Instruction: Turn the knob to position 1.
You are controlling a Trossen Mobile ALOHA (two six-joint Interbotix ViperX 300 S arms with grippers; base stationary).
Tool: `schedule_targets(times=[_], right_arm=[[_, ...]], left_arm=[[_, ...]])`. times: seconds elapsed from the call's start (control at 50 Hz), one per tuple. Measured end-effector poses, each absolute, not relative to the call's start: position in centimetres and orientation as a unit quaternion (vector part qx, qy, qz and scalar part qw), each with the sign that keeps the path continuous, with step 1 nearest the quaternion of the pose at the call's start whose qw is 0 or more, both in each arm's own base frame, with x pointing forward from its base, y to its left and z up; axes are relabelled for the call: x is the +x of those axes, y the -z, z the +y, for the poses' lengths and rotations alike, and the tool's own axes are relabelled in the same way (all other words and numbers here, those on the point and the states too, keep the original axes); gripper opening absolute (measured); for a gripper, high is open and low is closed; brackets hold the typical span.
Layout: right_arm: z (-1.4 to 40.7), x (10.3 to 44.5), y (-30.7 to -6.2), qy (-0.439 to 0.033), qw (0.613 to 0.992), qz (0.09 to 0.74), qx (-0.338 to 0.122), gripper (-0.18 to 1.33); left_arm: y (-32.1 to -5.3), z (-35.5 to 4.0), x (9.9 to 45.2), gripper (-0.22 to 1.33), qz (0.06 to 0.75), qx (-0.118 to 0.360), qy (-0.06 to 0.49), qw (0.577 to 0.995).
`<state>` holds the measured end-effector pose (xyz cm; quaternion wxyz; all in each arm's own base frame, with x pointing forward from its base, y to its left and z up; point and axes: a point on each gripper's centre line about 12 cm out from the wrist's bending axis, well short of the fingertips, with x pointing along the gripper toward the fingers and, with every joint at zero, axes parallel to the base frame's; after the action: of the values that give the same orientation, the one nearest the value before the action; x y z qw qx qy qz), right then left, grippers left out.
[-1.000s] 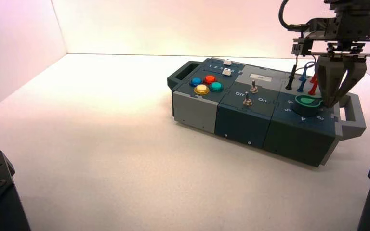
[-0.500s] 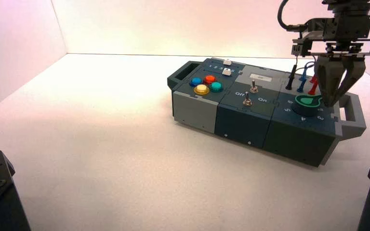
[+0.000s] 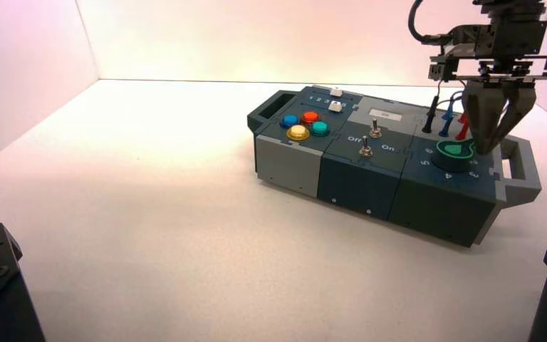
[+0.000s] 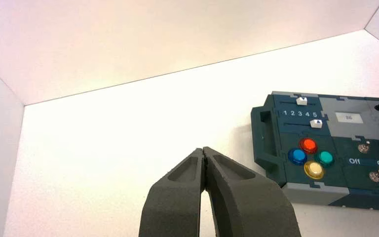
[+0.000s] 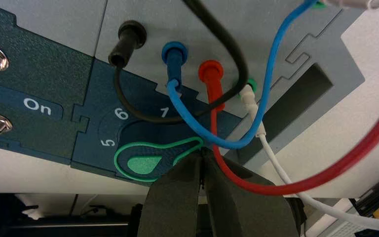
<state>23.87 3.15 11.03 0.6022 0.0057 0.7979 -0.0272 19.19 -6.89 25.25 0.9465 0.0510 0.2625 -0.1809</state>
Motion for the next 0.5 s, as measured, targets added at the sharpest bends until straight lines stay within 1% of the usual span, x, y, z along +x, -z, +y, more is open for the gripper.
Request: schedule_targets(times=[0.22, 0.5], right_arm=[[3.29, 24.65, -11.38, 0.026, 0.611, 0.791, 0.006, -0.14], [3.31, 24.87, -11.15, 0.026, 0.606, 0.795, 0.006, -0.14]], left_arm=[[-25.28, -6.91, 19.16, -0.16, 0.262, 0.051, 0.182, 0.947], [-25.27, -6.91, 19.15, -0.16, 0.262, 0.052, 0.182, 0.946]])
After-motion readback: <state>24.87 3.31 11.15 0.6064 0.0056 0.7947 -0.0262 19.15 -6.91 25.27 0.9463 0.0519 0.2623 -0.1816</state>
